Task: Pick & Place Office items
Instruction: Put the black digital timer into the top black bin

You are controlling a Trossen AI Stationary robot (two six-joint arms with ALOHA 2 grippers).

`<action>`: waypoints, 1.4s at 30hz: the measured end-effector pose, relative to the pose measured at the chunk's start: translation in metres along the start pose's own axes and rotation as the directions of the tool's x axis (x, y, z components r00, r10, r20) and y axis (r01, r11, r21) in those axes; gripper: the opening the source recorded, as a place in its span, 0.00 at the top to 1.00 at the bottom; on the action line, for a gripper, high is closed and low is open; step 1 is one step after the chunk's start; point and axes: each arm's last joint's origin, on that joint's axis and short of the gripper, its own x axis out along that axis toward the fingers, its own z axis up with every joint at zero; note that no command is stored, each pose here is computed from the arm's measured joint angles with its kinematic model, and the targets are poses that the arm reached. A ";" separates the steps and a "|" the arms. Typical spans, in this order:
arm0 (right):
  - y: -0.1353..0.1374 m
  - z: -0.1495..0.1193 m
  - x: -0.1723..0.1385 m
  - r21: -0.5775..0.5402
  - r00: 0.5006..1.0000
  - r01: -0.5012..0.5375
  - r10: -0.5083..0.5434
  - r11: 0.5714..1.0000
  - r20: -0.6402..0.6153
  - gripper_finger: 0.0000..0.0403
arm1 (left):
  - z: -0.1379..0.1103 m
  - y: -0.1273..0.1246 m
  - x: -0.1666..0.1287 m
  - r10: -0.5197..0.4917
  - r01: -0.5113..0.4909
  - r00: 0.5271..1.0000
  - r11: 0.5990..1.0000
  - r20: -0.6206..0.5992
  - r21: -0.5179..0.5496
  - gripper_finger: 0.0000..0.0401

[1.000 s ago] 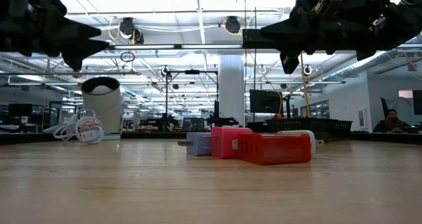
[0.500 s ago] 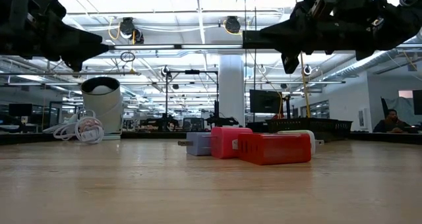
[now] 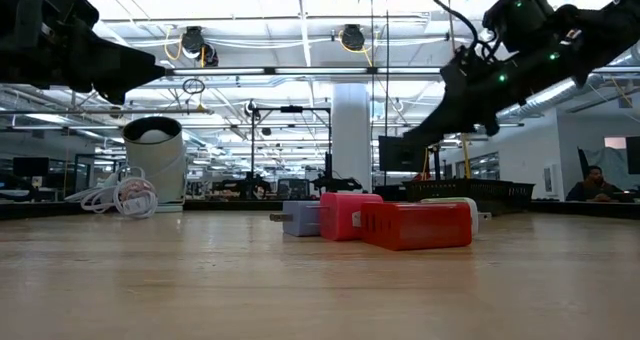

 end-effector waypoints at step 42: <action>-0.100 0.021 0.011 -0.223 0.594 0.673 -0.695 0.705 -0.405 0.86 | 0.001 0.000 0.000 0.000 0.000 1.000 1.000 0.002 -0.002 0.47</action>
